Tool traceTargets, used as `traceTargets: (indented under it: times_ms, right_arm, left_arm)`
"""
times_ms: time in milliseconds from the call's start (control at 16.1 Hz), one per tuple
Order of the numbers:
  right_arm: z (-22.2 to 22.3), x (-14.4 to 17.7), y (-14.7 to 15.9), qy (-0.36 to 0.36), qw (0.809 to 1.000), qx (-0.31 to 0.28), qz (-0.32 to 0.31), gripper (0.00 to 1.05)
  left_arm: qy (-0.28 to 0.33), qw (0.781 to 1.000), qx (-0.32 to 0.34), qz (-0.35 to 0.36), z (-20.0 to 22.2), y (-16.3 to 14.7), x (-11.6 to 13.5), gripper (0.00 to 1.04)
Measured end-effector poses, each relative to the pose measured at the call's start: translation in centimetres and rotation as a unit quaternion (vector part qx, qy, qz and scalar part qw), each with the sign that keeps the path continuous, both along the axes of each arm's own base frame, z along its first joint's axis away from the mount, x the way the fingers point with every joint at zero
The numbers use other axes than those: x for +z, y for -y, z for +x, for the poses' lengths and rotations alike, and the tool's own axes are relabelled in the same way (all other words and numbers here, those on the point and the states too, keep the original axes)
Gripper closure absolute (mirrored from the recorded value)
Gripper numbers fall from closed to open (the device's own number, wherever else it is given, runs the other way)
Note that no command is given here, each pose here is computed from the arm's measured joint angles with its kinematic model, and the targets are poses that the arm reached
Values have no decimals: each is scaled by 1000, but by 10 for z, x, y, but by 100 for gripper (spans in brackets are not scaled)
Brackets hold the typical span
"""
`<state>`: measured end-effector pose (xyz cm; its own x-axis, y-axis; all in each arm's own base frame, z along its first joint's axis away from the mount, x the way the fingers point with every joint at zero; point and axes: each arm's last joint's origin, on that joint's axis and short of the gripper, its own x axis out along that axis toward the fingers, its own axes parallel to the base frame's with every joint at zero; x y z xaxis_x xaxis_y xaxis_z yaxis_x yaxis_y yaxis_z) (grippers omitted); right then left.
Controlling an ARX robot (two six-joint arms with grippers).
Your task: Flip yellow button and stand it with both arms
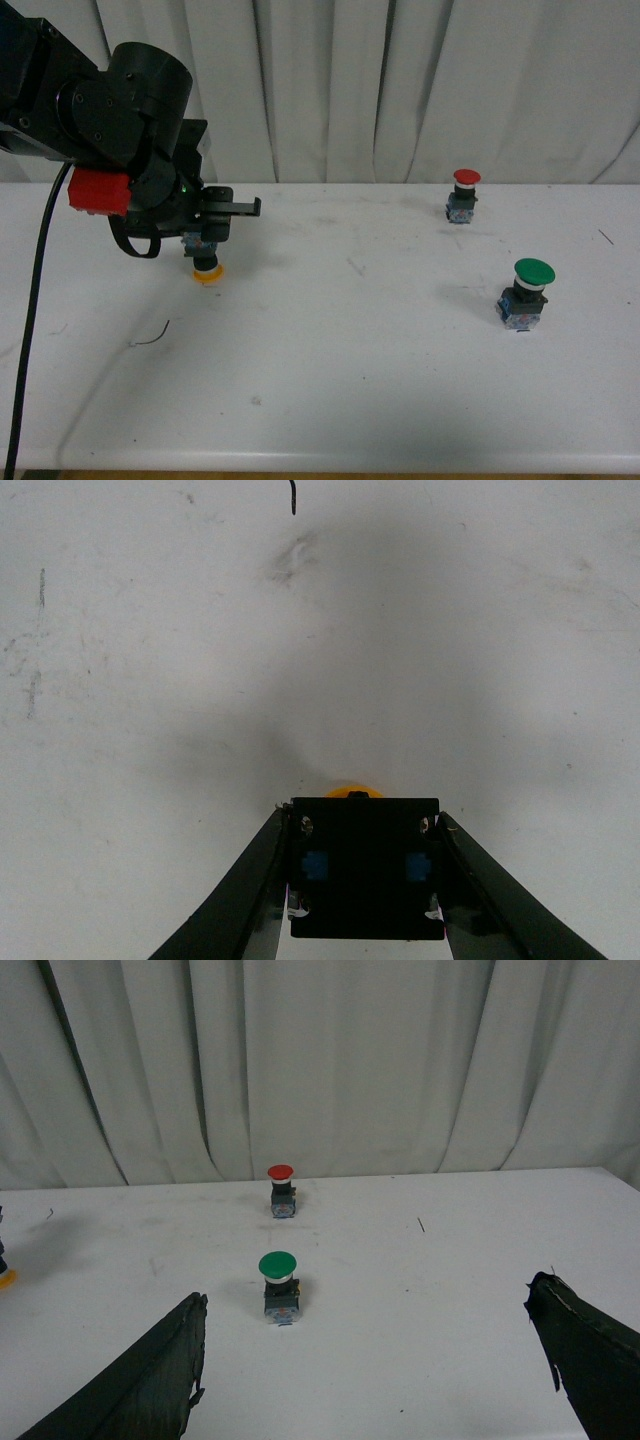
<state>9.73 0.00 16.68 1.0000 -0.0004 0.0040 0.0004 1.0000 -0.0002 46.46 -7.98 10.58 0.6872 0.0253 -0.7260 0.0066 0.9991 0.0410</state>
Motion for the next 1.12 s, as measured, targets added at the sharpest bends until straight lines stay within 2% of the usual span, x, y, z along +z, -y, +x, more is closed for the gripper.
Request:
traceTargets:
  times_ms: [312,374,436,498,623,748,935,1121]
  right_arm:
    - [0,0,0,0,1000,0,0,6]
    - [0,0,0,0,1000,0,0,6]
    - [0,0,0,0,1000,0,0,6]
    - [0,0,0,0,1000,0,0,6]
    - [0,0,0,0,1000,0,0,6]
    - [0,0,0,0,1000,0,0,6]
    - [0,0,0,0,1000,0,0,6]
    - [0,0,0,0,1000,0,0,6]
  left_arm:
    - [1,1000,-6,-7,-1,6,1,69]
    - [21,998,-19,-57,-27,8,24,69]
    - [112,989,-39,-92,-82,4,92,69]
    - [149,982,-57,-100,-156,-1,121,69]
    - [172,974,-68,-129,-196,-4,132,69]
    - [194,962,-74,-180,-213,-6,140,69]
    - [188,918,-94,-338,-219,-6,134,69]
    - [189,847,-116,-483,-219,-3,132,69]
